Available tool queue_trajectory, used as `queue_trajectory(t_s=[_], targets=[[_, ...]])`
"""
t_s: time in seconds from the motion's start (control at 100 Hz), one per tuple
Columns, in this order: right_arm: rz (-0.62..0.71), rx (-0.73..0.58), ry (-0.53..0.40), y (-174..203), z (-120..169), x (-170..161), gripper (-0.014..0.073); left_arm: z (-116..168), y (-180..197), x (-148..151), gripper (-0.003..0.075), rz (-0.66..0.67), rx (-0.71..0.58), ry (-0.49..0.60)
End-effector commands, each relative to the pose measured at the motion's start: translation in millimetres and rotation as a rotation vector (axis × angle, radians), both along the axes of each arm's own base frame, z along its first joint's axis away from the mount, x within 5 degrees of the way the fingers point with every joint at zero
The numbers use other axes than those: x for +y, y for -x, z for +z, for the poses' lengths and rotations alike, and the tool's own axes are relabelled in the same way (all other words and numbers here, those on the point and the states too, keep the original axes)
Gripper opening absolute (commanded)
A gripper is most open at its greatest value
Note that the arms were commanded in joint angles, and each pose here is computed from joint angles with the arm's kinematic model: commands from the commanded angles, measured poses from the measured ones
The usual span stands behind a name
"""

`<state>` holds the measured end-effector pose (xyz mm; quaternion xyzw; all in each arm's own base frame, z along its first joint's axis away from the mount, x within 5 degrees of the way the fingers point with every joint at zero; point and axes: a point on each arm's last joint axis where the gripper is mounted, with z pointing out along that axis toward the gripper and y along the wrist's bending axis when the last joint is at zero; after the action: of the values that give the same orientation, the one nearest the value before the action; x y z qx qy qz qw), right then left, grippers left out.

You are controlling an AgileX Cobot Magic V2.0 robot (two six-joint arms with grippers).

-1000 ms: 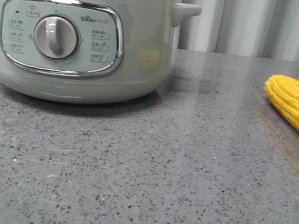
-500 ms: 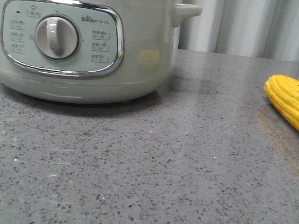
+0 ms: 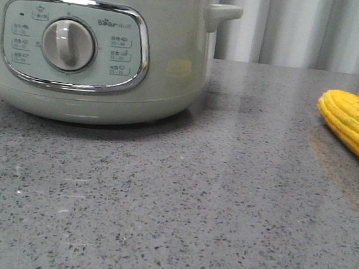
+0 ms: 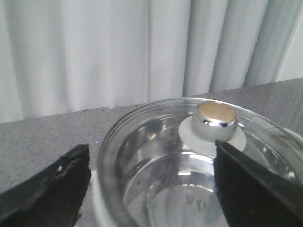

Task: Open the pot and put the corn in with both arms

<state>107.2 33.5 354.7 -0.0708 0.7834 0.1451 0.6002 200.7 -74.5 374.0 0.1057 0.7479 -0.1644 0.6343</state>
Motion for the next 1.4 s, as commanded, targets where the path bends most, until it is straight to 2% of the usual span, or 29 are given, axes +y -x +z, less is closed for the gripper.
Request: queue_trajectory(t_s=[0.0,0.29,0.55,0.62,0.81,0.87,0.95,1.1,1.25,1.39], targets=[[-0.026,-0.111,-0.011,-3.0,18.0,-2.0,0.062,16.1,-21.7,-15.6,0.0502,0.024,-0.093,0.045],[-0.028,-0.113,-0.002,-3.0,18.0,-2.3,0.062,-3.9,-85.3,-75.1,0.0502,-0.03,-0.037,0.024],[-0.025,-0.105,0.0,-2.9,17.2,-2.2,0.062,-28.5,-113.8,-91.6,0.0484,-0.031,0.032,-0.003],[-0.025,-0.103,0.001,-2.8,17.0,-2.1,0.062,-29.1,-113.6,-91.8,0.0425,-0.031,0.044,0.008],[-0.025,-0.103,0.003,-2.9,17.0,-2.2,0.062,-23.4,-111.3,-90.2,0.0138,-0.028,0.027,0.016],[-0.025,-0.104,0.005,-2.9,17.0,-2.3,0.062,-17.1,-110.1,-89.3,0.0077,-0.026,0.008,0.025],[-0.025,-0.104,0.005,-2.9,17.0,-2.3,0.062,0.7,-105.0,-86.0,0.0039,-0.023,-0.041,0.051],[-0.025,-0.104,0.005,-2.9,17.0,-2.3,0.062,49.3,-86.4,-72.9,0.004,-0.01,-0.18,0.114],[-0.026,-0.105,0.004,-2.9,17.1,-2.3,0.062,85.9,-62.0,-33.5,0.004,0.058,-0.282,0.151],[-0.025,-0.104,0.005,-2.9,16.9,-2.3,0.062,94.3,-44.1,15.1,0.004,0.19,-0.316,0.139]])
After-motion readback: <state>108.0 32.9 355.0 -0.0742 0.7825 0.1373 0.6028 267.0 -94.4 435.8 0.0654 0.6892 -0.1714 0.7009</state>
